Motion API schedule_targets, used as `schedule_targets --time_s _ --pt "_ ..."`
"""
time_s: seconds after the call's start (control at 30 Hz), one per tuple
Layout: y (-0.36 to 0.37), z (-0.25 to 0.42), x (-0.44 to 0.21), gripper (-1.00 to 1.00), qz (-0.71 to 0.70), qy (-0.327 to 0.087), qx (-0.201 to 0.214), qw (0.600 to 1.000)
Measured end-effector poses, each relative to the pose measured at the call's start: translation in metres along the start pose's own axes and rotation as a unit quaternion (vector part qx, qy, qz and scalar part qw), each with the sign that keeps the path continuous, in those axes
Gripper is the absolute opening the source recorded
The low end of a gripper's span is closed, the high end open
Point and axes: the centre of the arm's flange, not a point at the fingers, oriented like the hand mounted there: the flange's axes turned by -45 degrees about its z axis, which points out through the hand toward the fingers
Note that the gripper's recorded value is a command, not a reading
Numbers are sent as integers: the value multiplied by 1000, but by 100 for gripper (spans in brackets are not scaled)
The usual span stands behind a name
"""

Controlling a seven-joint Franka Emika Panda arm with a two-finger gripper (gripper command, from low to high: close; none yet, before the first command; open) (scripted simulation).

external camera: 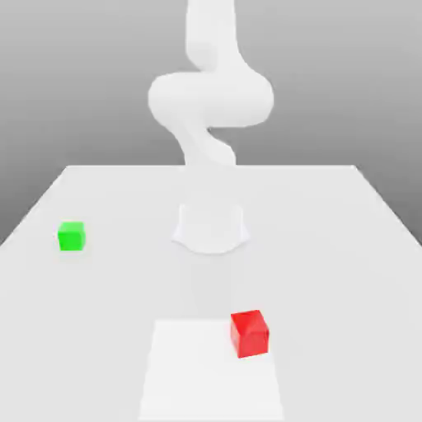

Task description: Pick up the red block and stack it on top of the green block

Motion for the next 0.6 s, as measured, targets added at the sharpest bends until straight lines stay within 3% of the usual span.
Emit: schedule_targets --time_s 0.3,0.6 --pt "-32 206 -105 0 -52 -168 13 984" --pt "-56 326 -294 0 -104 -336 41 935"
